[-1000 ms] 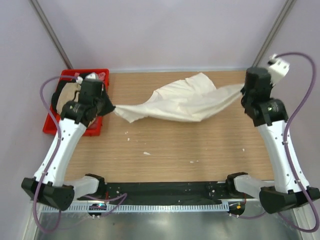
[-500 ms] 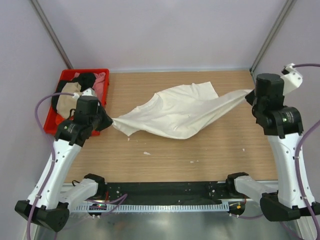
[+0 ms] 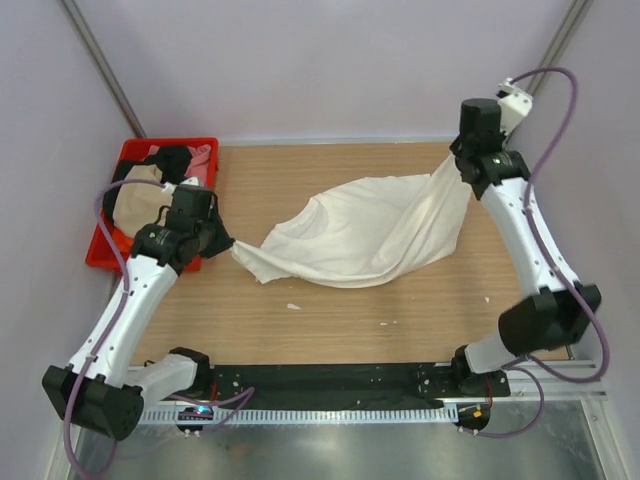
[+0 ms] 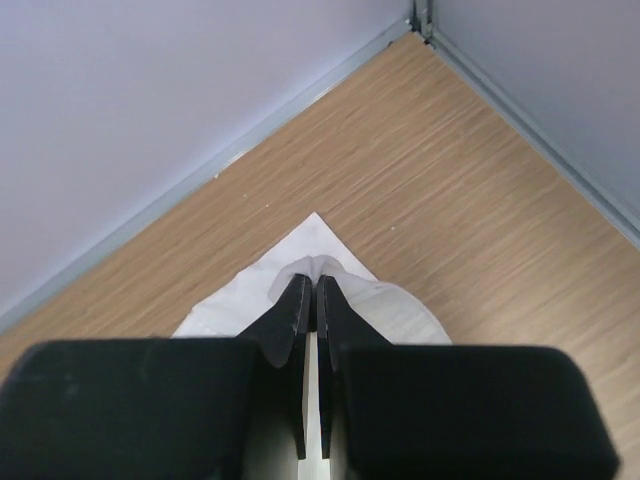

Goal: Fold and stack the t-shirts

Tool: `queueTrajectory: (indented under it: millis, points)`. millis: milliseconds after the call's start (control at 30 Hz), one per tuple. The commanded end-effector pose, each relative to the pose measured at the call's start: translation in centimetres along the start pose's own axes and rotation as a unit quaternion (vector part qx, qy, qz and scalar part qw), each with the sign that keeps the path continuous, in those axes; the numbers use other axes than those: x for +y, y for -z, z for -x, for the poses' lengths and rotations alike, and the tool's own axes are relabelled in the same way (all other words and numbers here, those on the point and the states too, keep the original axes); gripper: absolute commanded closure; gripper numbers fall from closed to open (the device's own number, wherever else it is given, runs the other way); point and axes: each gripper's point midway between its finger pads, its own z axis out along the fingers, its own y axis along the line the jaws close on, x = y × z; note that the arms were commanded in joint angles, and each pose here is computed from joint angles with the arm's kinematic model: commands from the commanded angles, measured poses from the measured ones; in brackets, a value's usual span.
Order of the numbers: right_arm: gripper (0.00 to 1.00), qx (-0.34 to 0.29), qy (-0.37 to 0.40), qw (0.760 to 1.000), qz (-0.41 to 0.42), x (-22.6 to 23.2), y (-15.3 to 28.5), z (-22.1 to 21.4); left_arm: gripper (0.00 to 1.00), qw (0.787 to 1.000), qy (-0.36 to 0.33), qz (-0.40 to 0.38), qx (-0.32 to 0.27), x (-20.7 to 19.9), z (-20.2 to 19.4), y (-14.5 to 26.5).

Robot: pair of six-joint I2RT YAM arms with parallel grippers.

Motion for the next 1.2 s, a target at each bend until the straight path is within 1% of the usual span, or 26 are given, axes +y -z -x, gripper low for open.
queueTrajectory:
  millis: [0,67,100,133,167,200,233,267,300,333,367,400,433,467,500,533,633,667,700,733,767,833,867,933,967,1167]
  points:
    - [0.99,-0.022,0.02,0.997,0.064,5.5,-5.0,-0.1,1.0,1.0,-0.008,-0.002,-0.018,-0.6,1.2,-1.6]
    - [0.99,-0.013,0.04,0.993,0.111,8.7,-6.7,-0.4,1.0,1.0,-0.011,0.007,-0.006,-0.7,1.1,-2.9]
    - [0.99,0.022,0.064,0.992,0.109,9.7,-10.1,-4.1,1.0,1.0,-0.01,0.011,0.002,-0.9,1.1,-3.8]
    - [0.99,0.033,0.073,0.99,0.116,10.5,-11.3,-5.0,1.0,1.0,-0.01,0.013,0.008,-0.9,0.9,-4.3]
    - [0.99,0.025,0.074,0.988,0.134,12.5,-12.2,-4.0,1.0,1.0,-0.011,0.011,0.011,-1.1,1.0,-4.6]
    - [0.98,0.063,0.103,0.98,0.156,13.4,-12.9,-6.1,1.0,1.0,-0.012,0.014,0.014,-1.1,1.0,-5.0]
    - [0.98,0.114,0.133,0.974,0.146,13.4,-16.3,-11.4,1.0,0.999,-0.014,0.023,0.023,-0.9,0.8,-5.6]
    - [0.97,0.094,0.126,0.973,0.169,15.6,-16.2,-8.6,1.0,0.999,-0.017,0.026,0.022,-0.9,1.1,-5.8]
    - [0.92,0.135,0.149,0.965,0.168,15.2,-16.4,-10.6,1.0,0.999,-0.017,0.028,0.023,-0.9,1.2,-6.0]
    - [0.87,0.165,0.164,0.959,0.16,14.8,-18.1,-13.8,1.0,0.999,-0.018,0.03,0.021,-0.8,1.3,-6.1]
    - [0.8,0.152,0.159,0.961,0.168,15.5,-17.6,-12.0,1.0,0.999,-0.019,0.033,0.021,-0.7,1.4,-6.2]
    - [0.71,0.161,0.164,0.96,0.16,15.0,-17.5,-12.4,1.0,0.999,-0.02,0.034,0.018,-0.7,1.6,-6.2]
    - [0.66,0.144,0.158,0.965,0.152,14.8,-16.4,-10.4,1.0,0.999,-0.021,0.033,0.015,-0.7,1.7,-6.1]
    - [0.62,0.159,0.163,0.964,0.139,13.6,-16.2,-11.5,1.0,0.999,-0.02,0.034,0.013,-0.6,1.8,-6.1]
    - [0.54,0.149,0.155,0.967,0.135,13.3,-15.8,-10.7,1.0,0.999,-0.021,0.035,0.011,-0.6,1.8,-6.0]
    - [0.51,0.145,0.137,0.973,0.117,12.5,-15.4,-10.2,1.0,0.999,-0.022,0.035,0.008,-0.6,1.9,-6.0]
    - [0.5,0.153,0.081,0.983,0.062,8.7,-13.1,-8.3,1.0,0.999,-0.023,0.033,0.008,-0.5,1.7,-6.0]
    - [0.5,0.172,0.077,0.981,0.036,6.9,-13.0,-9.4,1.0,0.999,-0.022,0.03,0.011,-0.5,1.6,-6.1]
    - [0.51,0.177,0.06,0.982,0.022,5.2,-11.9,-8.4,1.0,0.999,-0.021,0.023,0.011,-0.7,1.5,-6.0]
    - [0.51,0.189,0.056,0.98,0.014,4.2,-11.5,-9.0,1.0,1.0,-0.019,0.017,0.011,-0.9,1.4,-6.1]
    - [0.52,0.225,0.056,0.973,-0.013,1.9,-11.1,-12.0,1.0,1.0,-0.017,0.012,0.016,-1.0,1.1,-6.1]
    - [0.52,0.228,0.039,0.972,-0.032,-0.5,-9.6,-12.2,1.0,1.0,-0.014,0.005,0.017,-1.2,1.0,-6.1]
    - [0.52,0.265,0.031,0.962,-0.049,-2.6,-8.9,-15.5,1.0,1.0,-0.014,0.002,0.02,-1.3,0.8,-6.2]
    - [0.53,0.269,0.004,0.962,-0.045,-3.6,-7.8,-16.1,1.0,1.0,-0.016,0.0,0.021,-1.3,0.7,-6.2]
    - [0.53,0.291,0.0,0.955,-0.067,-5.8,-7.5,-18.1,1.0,1.0,-0.017,-0.002,0.021,-1.3,0.7,-6.2]
    - [0.55,0.323,-0.025,0.942,-0.091,-8.9,-6.8,-23.3,1.0,0.999,-0.015,-0.02,0.023,-1.9,0.5,-6.1]
